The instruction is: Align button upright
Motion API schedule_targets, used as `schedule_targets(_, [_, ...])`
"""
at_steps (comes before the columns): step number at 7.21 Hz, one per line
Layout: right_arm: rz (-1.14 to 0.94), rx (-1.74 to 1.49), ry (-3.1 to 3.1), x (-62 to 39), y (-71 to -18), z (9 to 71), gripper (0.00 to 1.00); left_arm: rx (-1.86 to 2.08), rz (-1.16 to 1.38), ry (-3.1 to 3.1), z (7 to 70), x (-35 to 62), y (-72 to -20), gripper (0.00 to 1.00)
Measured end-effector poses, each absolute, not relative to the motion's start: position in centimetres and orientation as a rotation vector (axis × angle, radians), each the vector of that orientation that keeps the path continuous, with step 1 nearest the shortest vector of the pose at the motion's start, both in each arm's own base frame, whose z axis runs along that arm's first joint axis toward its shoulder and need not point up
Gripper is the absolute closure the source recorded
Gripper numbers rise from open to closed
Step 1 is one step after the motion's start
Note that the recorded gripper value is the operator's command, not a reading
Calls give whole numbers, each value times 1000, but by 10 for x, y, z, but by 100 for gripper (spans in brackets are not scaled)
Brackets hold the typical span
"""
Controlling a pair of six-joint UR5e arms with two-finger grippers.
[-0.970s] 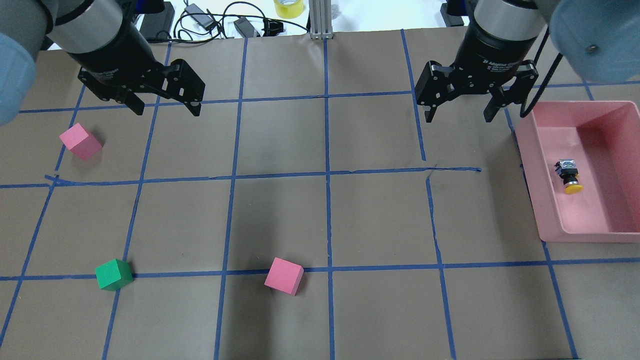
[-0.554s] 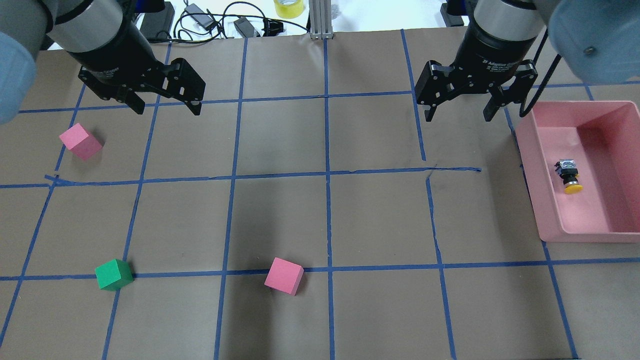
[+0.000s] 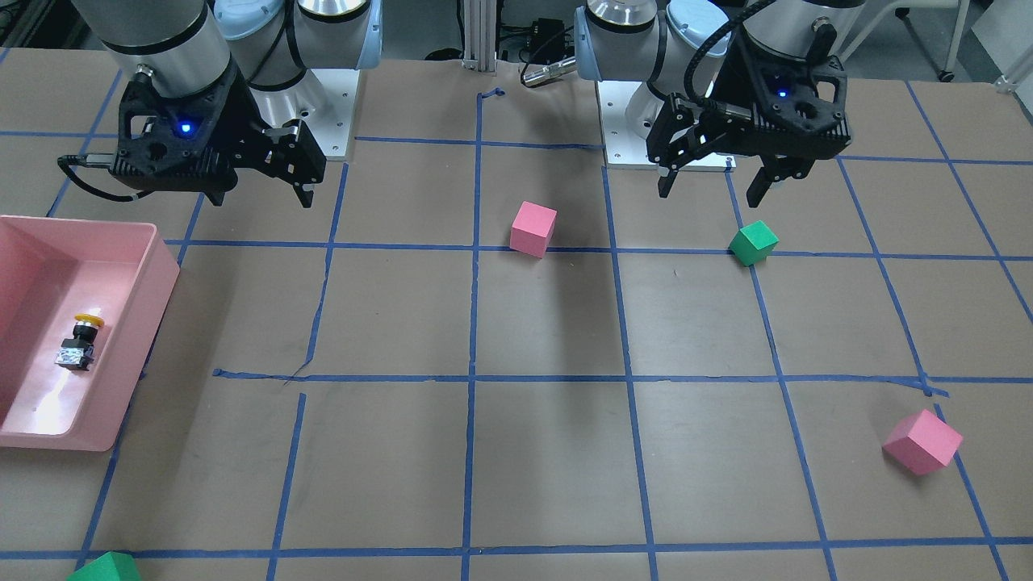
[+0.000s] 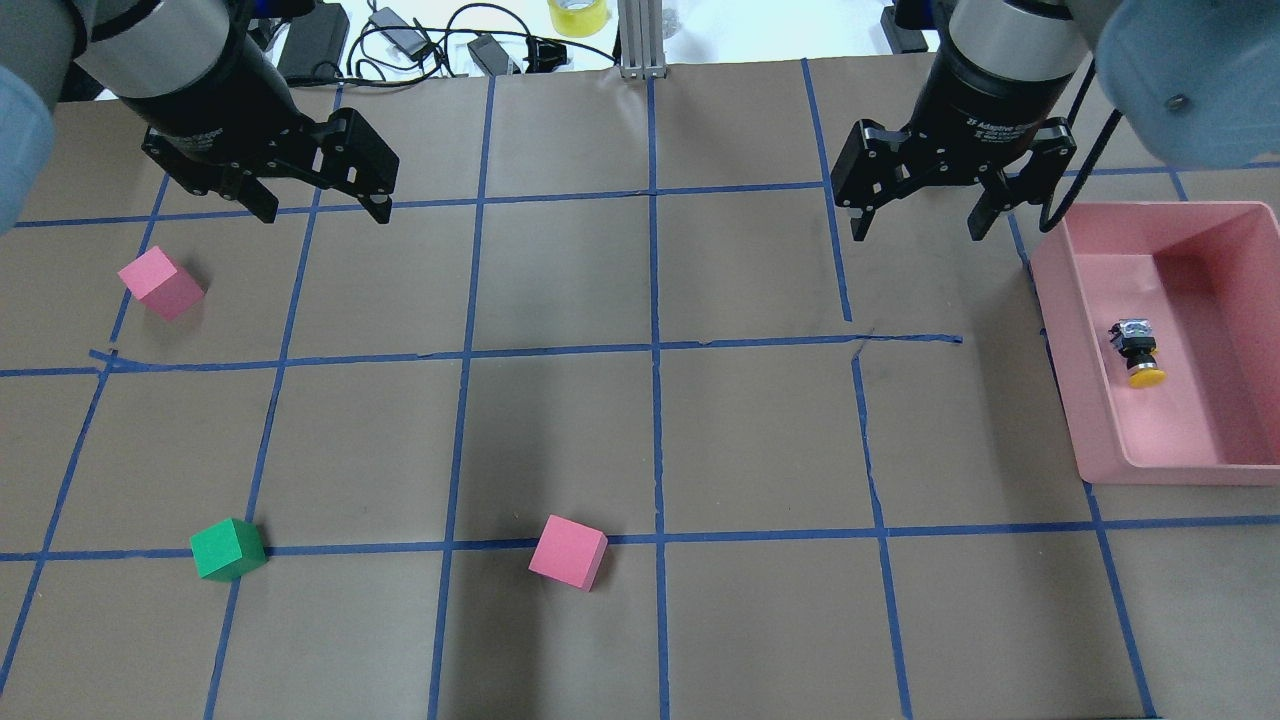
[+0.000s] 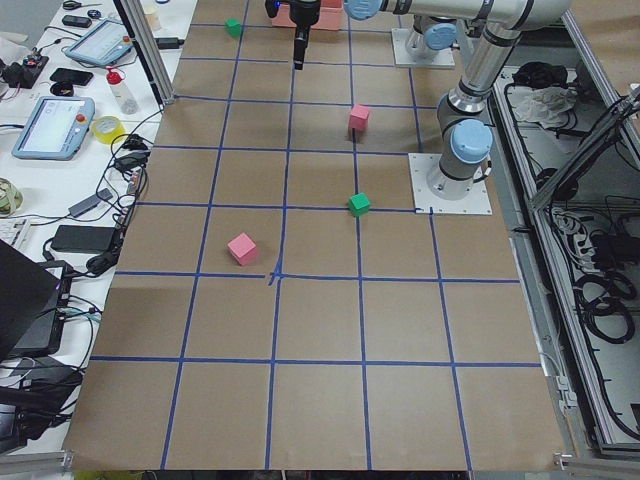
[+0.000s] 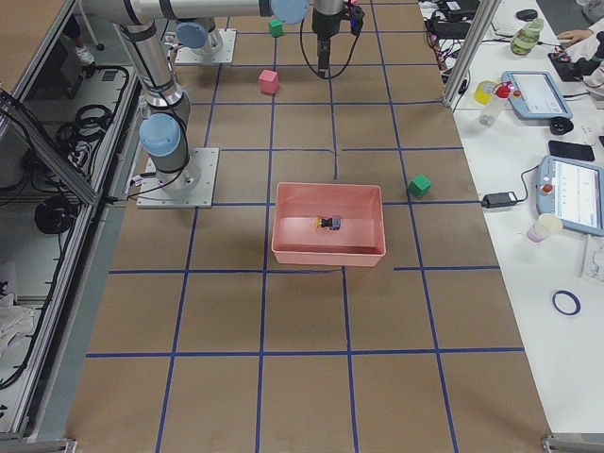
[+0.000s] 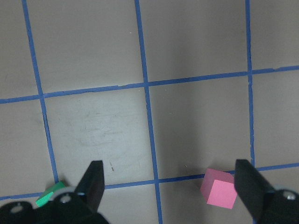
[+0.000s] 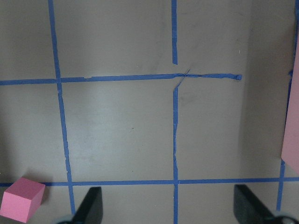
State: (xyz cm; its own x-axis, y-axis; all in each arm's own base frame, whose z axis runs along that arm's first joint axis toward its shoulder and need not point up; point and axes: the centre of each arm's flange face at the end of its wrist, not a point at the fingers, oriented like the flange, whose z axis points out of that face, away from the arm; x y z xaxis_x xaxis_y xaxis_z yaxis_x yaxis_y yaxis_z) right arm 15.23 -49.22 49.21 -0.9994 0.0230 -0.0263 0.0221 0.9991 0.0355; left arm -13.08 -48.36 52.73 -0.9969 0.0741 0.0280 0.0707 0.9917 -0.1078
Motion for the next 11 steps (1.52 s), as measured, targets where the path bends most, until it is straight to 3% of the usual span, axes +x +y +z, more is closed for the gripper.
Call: schedule_targets(11, [123, 124, 3108, -59, -516, 457, 0, -109, 177, -3108, 535, -129, -479, 0])
